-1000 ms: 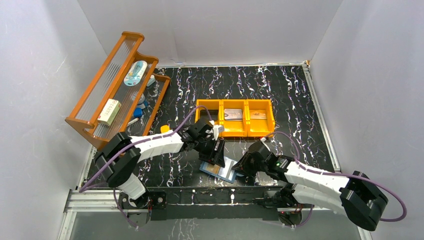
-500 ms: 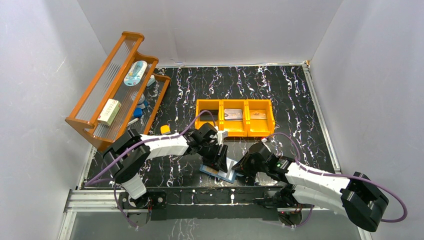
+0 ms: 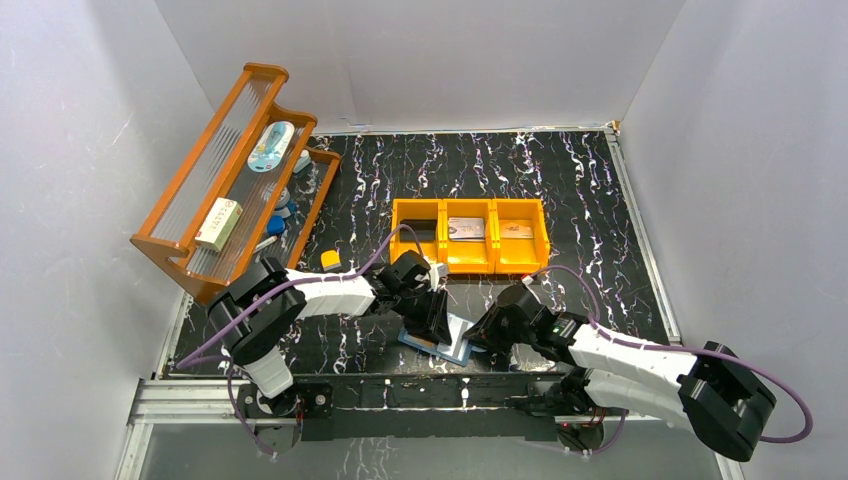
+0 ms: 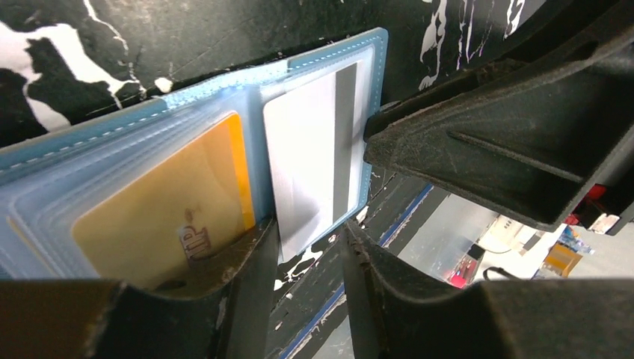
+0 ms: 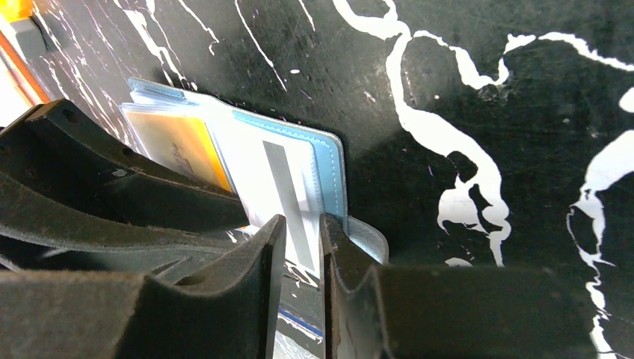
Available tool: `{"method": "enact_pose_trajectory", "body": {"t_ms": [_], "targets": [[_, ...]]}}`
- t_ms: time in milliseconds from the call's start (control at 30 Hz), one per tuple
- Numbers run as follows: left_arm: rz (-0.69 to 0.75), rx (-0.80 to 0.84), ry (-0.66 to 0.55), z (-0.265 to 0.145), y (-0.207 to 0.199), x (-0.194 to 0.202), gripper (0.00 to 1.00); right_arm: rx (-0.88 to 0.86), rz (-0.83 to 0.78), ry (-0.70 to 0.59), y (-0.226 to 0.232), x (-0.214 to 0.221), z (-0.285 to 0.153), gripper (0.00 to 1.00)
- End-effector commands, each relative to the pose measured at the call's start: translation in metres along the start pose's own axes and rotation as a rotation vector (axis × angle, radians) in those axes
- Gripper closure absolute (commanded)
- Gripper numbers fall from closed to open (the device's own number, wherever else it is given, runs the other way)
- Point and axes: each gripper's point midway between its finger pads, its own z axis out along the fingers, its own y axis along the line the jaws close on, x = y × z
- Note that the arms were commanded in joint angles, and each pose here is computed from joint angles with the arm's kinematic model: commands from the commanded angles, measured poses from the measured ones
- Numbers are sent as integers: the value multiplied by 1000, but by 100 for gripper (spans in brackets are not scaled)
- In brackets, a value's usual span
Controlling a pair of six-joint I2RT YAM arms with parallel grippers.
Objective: Take the credit cards out of the card holder
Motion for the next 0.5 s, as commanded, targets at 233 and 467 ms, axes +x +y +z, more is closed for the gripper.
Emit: {"method": "enact_pose_trajectory", "body": {"t_ms": [233, 467], "targets": [[-39, -159, -27, -5, 30, 8, 89, 171, -11, -5, -51, 2, 7, 71], [-12, -152, -71, -16, 19, -2, 100, 174, -18, -9, -50, 1, 7, 72]]}}
